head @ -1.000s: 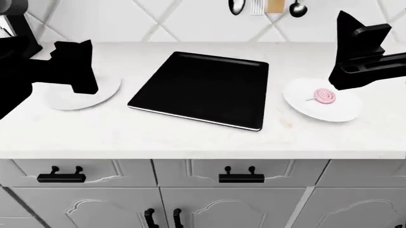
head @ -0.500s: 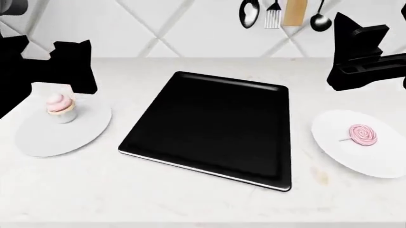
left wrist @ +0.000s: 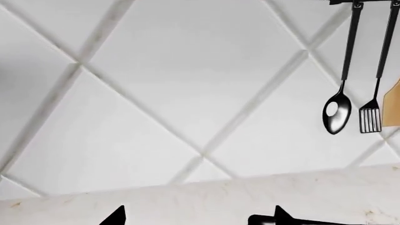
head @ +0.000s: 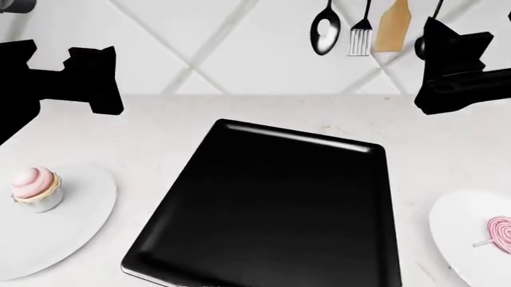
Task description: Move the dessert items from the plate to the tray.
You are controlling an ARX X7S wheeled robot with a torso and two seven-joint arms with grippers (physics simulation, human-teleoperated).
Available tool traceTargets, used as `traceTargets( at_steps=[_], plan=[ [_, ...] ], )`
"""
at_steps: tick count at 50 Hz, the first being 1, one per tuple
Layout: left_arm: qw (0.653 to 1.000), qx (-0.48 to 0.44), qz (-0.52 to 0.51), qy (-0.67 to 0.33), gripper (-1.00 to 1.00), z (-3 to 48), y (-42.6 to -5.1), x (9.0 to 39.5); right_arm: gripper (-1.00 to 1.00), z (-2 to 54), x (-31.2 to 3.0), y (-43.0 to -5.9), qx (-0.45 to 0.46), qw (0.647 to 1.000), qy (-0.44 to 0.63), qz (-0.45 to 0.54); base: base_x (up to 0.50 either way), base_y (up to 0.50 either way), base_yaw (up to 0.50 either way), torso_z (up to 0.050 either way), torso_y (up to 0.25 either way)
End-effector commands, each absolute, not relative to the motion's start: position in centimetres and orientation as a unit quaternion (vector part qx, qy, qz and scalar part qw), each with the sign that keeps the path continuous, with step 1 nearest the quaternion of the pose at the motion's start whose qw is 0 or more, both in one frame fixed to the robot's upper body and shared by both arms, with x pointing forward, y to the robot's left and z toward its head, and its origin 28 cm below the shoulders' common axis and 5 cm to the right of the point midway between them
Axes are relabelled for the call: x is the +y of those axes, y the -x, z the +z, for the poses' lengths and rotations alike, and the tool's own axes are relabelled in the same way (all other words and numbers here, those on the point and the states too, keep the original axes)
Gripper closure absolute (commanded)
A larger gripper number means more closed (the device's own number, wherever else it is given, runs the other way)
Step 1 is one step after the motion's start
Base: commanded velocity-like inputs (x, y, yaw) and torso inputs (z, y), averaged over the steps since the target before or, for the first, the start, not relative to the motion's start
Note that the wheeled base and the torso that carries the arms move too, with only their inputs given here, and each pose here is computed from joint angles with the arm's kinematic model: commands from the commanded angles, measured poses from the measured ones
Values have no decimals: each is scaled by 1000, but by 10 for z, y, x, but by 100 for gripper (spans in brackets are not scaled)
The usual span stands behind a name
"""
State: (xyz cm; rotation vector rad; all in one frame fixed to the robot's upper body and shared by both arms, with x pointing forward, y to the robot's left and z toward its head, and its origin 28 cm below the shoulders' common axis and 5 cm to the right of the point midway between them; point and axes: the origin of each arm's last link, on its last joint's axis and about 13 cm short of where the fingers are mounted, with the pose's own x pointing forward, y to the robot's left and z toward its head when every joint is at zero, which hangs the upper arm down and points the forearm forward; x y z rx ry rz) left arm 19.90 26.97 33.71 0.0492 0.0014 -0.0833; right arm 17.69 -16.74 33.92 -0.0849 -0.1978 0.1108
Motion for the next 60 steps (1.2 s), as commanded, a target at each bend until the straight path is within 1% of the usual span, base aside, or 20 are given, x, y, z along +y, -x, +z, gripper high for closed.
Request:
traceTargets(
  at_steps=[1, 6, 11, 20, 24, 31, 35, 40, 50, 60],
  plan=[
    [999, 1, -41, -26, -100, 337, -199, 270, -100, 338, -168, -177, -94, 993, 45, 50, 277, 0, 0, 0, 0],
    [999, 2, -40, -25, -100, 336, -199, 271, -100, 343, -173, -176, -78, 995, 36, 42, 31, 0, 0, 0, 2],
    [999, 1, -40, -27, -100, 336, -199, 271, -100, 354, -191, -172, -44, 999, 10, 28, 0, 0, 0, 0, 0],
    [999, 2, -42, -22, -100, 331, -202, 271, -100, 365, -217, -175, 49, 998, 11, -25, 0, 0, 0, 0, 0],
    [999, 1, -43, -22, -100, 331, -203, 271, -100, 368, -223, -175, 83, 996, 22, -39, 0, 0, 0, 0, 0],
    [999, 3, -44, -24, -100, 332, -206, 269, -100, 371, -233, -175, 167, 984, 8, -54, 0, 0, 0, 0, 0],
    [999, 3, -44, -27, -100, 331, -206, 268, -100, 376, -239, -176, 195, 979, 16, -63, 0, 0, 0, 0, 0],
    [999, 1, -45, -31, -100, 331, -206, 268, -100, 376, -245, -177, 246, 968, 10, -47, 0, 0, 0, 0, 0],
    [999, 5, -37, -32, -100, 327, -207, 269, -100, 378, -257, -169, 308, 950, -16, -44, 0, 0, 0, 0, 0],
    [999, 6, -37, -32, -100, 326, -207, 269, -100, 376, -280, -165, 342, 936, -33, -71, 0, 0, 0, 0, 0]
  ],
)
